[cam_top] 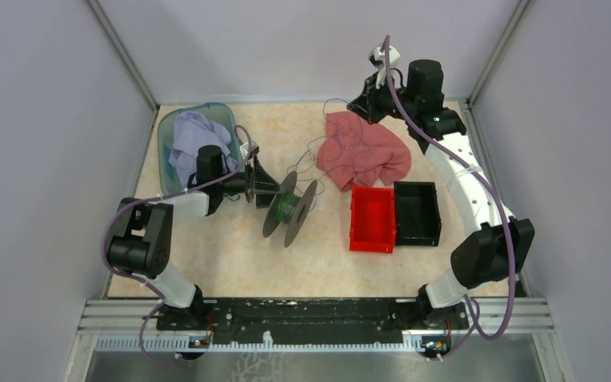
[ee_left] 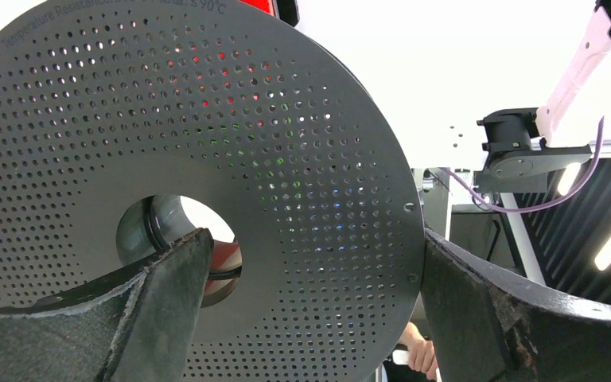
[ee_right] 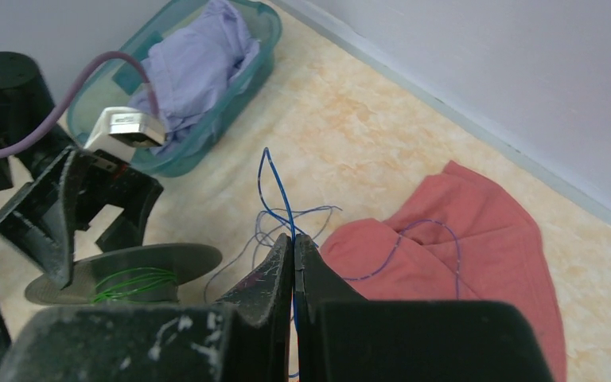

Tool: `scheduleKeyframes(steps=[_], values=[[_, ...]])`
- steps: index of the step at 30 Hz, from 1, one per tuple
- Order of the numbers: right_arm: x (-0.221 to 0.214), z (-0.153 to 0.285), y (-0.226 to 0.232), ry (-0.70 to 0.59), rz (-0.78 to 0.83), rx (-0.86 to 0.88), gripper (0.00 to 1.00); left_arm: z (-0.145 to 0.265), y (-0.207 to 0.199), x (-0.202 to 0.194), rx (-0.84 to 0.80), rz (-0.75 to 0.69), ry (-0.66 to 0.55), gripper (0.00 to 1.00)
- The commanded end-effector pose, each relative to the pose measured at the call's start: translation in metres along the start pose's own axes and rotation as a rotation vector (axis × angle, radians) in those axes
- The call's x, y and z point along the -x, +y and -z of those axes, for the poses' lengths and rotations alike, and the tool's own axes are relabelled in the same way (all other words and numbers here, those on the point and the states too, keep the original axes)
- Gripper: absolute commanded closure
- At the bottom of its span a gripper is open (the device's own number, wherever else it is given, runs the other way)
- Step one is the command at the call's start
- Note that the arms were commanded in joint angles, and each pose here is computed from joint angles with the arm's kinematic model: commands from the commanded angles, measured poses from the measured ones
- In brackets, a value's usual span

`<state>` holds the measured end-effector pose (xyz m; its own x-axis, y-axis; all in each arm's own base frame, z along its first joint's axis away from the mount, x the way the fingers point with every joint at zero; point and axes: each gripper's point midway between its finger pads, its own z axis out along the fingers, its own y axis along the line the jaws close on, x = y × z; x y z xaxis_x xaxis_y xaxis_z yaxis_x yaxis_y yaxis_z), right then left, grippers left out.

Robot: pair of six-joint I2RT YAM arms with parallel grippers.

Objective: Wrap the cables
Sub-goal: Adjust the cable reel at the center of the board.

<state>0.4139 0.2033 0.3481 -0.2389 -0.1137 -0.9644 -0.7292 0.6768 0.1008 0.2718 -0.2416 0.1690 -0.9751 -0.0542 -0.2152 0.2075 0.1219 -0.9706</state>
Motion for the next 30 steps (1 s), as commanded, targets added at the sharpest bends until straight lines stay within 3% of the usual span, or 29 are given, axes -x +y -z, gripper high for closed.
scheduleKeyframes(steps=[1,13,30], values=[[0.025,0.006,0.037,-0.074,0.059,0.162,1.00,0.004,-0.002,0.002,0.010,-0.051,0.007,0.00],[-0.011,-0.006,0.104,-0.030,-0.009,0.480,1.00,0.006,-0.004,0.008,0.061,-0.152,-0.004,0.00],[-0.055,-0.023,0.144,0.004,-0.258,0.651,1.00,0.018,-0.007,0.014,0.194,-0.402,-0.033,0.00]])
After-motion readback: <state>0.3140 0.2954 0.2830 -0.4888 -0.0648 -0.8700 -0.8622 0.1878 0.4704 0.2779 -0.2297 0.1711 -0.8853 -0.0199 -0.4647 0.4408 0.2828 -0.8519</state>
